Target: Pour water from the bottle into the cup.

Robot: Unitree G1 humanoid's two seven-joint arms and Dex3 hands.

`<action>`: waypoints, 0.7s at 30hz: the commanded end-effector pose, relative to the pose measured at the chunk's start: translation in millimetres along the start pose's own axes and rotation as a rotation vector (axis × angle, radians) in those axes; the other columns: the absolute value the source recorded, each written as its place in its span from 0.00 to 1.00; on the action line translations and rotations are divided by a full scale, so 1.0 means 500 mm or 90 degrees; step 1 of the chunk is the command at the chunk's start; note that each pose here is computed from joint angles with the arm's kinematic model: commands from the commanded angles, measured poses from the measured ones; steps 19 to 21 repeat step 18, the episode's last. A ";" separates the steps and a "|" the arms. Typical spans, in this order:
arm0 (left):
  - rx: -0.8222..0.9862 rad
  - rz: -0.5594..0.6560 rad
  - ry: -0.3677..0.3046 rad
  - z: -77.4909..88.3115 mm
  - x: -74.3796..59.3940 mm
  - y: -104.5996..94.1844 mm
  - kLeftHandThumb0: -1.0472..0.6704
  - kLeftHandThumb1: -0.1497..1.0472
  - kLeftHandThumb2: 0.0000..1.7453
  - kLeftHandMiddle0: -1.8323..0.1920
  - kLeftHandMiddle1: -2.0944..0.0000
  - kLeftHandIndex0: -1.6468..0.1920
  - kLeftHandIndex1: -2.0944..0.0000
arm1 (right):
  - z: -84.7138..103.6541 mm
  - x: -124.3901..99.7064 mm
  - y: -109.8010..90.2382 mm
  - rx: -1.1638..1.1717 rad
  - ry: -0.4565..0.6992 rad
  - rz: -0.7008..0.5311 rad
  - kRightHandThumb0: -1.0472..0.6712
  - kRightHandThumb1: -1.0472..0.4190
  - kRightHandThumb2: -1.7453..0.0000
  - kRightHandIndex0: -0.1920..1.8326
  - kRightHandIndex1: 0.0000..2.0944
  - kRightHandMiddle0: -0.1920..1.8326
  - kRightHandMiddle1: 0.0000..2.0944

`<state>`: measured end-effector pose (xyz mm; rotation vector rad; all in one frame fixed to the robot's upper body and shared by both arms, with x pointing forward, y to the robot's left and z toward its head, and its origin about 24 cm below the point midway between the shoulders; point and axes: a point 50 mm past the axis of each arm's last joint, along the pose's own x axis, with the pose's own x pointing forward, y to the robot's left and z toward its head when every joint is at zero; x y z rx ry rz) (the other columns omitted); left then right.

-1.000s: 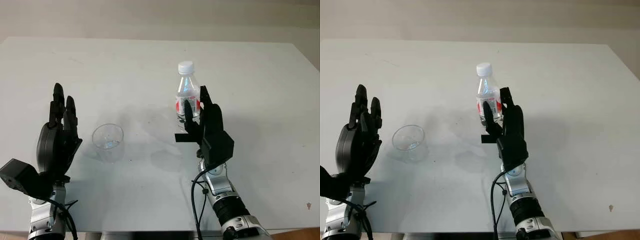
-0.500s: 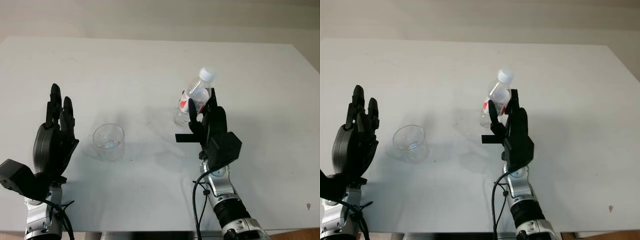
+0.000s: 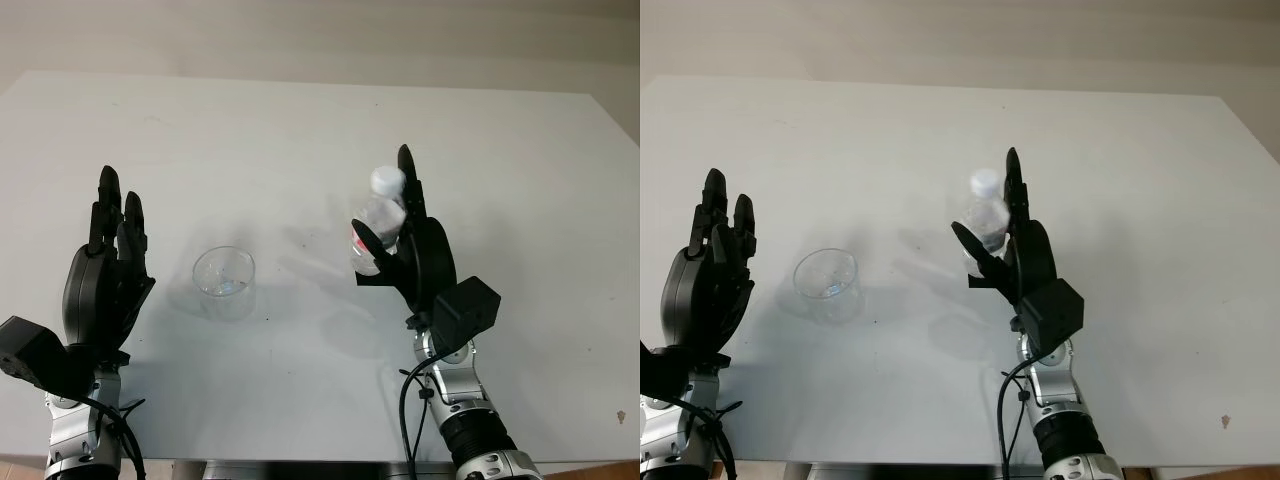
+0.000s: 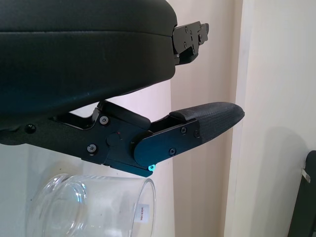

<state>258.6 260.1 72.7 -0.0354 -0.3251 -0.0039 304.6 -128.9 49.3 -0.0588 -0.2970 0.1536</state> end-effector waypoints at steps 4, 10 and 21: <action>-0.004 0.003 0.012 -0.010 -0.008 -0.002 0.20 1.00 0.43 1.00 1.00 1.00 1.00 | -0.048 -0.051 -0.017 0.001 0.075 -0.022 0.14 0.00 0.95 0.00 0.00 0.00 0.00; -0.007 0.009 0.009 -0.012 -0.010 0.003 0.20 1.00 0.43 1.00 1.00 1.00 1.00 | -0.041 -0.043 -0.042 -0.003 0.078 -0.043 0.08 0.01 0.97 0.00 0.00 0.00 0.00; -0.002 0.007 0.011 -0.010 -0.013 -0.003 0.20 1.00 0.43 1.00 1.00 1.00 1.00 | -0.027 -0.049 -0.083 -0.056 0.081 -0.018 0.04 0.01 0.97 0.00 0.00 0.00 0.00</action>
